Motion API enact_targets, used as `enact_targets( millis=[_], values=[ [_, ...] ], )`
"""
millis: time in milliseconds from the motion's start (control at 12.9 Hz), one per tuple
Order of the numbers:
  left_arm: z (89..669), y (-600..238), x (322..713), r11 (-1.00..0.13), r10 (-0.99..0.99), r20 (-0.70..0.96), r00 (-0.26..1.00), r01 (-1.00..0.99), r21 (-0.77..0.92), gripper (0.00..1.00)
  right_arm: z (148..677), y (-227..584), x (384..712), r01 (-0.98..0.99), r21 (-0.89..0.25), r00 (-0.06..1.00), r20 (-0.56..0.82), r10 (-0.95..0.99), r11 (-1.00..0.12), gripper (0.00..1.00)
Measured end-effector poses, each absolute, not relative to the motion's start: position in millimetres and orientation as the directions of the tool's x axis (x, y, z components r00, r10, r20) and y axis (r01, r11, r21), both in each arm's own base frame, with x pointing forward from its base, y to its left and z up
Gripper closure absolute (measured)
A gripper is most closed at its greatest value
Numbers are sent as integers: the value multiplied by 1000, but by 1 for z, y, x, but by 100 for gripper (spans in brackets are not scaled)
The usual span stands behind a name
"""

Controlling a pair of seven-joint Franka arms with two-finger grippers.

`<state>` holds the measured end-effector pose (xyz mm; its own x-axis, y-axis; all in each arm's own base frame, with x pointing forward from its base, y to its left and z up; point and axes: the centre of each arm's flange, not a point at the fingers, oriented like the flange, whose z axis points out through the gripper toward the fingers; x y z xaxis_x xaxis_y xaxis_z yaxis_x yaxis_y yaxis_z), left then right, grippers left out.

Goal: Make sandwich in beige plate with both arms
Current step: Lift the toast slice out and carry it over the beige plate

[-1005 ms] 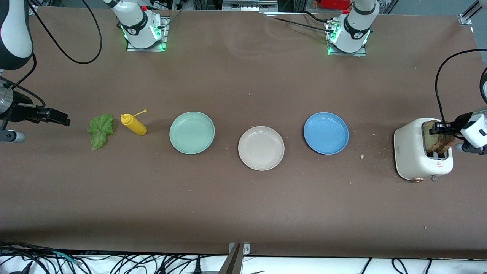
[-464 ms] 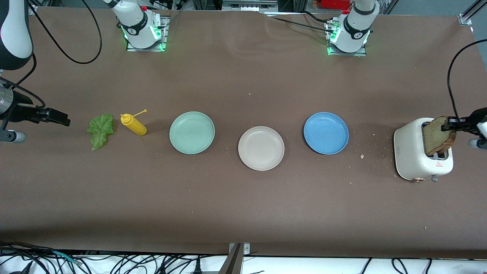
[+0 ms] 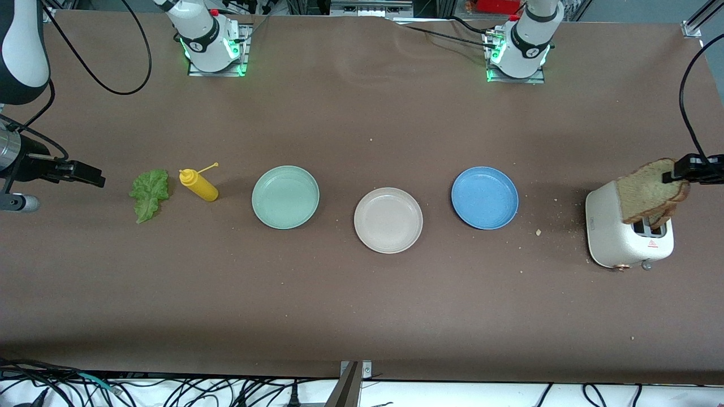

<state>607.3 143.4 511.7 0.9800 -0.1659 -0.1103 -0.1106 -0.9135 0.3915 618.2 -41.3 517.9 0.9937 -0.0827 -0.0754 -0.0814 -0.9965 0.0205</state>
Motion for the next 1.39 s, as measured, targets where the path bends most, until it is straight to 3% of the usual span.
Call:
enact_targets(
  millis=[696, 1005, 1391],
  values=[
    [388, -49, 655, -623, -327, -193, 925, -58, 780, 92, 516, -42, 618, -82, 21, 993, -80, -83, -996, 0],
    [329, -92, 660, -545, -338, -256, 906, 34, 838, 92, 516, -42, 618, -83, 21, 993, -81, -84, -996, 0],
    [287, -179, 661, -538, -337, -237, 911, 20, 843, 92, 516, -43, 618, -84, 21, 993, -81, -85, -996, 0]
  ],
)
